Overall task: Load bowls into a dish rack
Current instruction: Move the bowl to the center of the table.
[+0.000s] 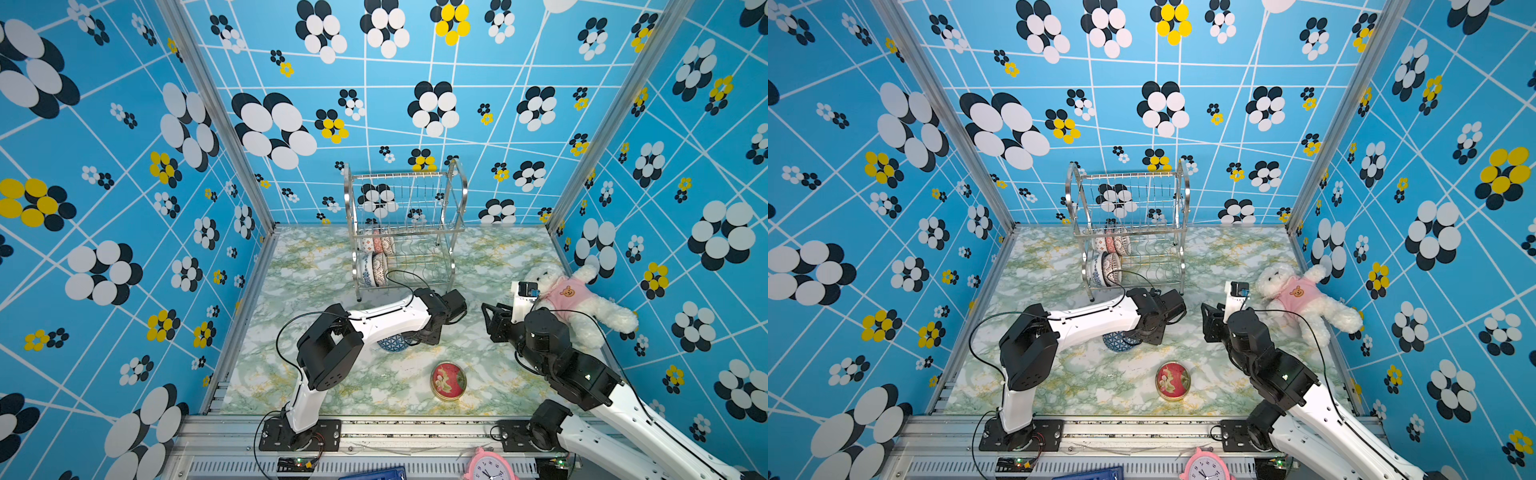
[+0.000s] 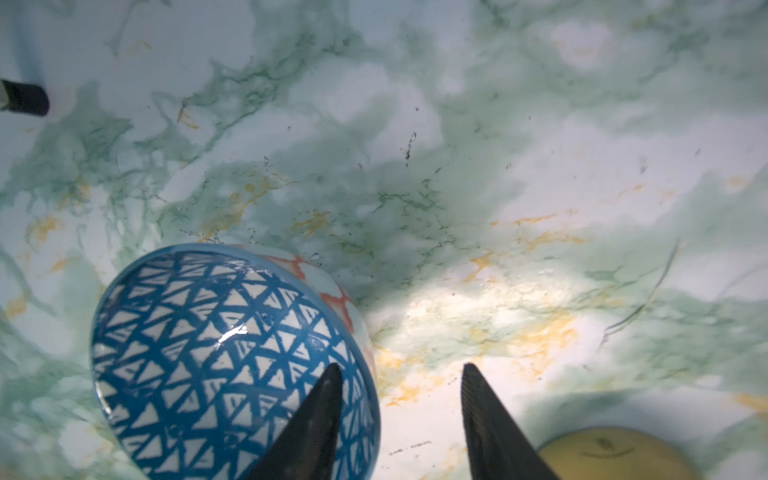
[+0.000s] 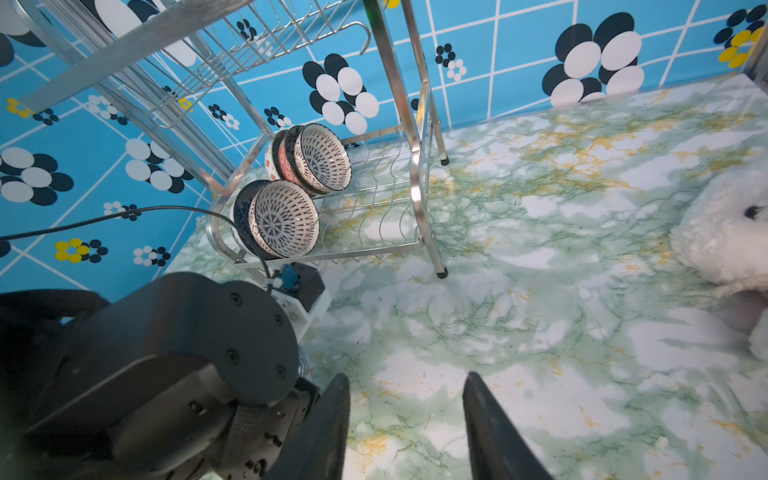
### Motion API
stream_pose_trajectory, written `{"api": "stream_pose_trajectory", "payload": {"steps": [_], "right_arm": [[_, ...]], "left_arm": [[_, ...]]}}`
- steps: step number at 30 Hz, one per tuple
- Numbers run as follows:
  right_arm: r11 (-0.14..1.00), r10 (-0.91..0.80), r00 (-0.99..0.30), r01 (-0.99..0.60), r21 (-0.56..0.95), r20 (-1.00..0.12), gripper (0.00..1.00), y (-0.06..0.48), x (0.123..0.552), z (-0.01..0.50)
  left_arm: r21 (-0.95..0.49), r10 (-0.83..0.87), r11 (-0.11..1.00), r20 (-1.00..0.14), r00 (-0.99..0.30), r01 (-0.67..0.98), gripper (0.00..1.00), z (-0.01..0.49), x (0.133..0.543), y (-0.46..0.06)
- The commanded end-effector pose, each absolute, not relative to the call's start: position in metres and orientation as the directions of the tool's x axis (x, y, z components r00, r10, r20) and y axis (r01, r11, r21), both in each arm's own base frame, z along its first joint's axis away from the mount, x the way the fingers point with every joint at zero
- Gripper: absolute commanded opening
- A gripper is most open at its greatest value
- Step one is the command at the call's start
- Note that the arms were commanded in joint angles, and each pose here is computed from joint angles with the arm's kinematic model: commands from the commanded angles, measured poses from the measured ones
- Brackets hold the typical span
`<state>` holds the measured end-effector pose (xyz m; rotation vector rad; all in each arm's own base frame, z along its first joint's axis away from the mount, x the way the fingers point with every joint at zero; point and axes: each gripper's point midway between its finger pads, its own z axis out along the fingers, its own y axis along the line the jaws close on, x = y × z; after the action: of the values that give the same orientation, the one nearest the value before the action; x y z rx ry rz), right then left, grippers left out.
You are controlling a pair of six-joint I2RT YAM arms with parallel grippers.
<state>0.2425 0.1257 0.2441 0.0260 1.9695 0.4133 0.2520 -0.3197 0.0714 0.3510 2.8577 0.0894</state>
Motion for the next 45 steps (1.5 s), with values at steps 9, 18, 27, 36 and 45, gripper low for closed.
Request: {"api": "stream_pose_trajectory", "payload": {"steps": [9, 18, 27, 36, 45], "right_arm": [[0.958, 0.201, -0.364, -0.119, 0.259, -0.909, 0.52, 0.107, 0.243, 0.256], [0.965, 0.153, -0.357, -0.149, 0.217, -0.922, 0.64, 0.111, 0.244, 0.26], [0.969, 0.084, -0.384, -0.182, 0.165, -0.919, 0.82, 0.115, 0.243, 0.25], [0.973, 0.118, -0.306, -0.156, 0.172, -0.945, 1.0, 0.104, 0.242, 0.257], [0.941, 0.063, -0.335, -0.295, 0.168, -0.94, 0.99, 0.15, 0.261, 0.248]], "left_arm": [[-0.039, 0.267, 0.955, -0.319, -0.909, 0.294, 0.74, 0.129, 0.247, -0.335], [-0.142, 0.276, 0.927, -0.372, -0.886, 0.348, 0.87, 0.164, 0.25, -0.341], [-0.273, 0.3, 0.86, -0.414, -0.859, 0.432, 0.99, 0.193, 0.255, -0.343], [-0.335, 0.326, 0.803, -0.446, -0.834, 0.493, 0.99, 0.212, 0.247, -0.305], [-0.426, 0.161, 0.804, -0.516, -0.842, 0.415, 0.99, 0.242, 0.225, -0.22]]}}
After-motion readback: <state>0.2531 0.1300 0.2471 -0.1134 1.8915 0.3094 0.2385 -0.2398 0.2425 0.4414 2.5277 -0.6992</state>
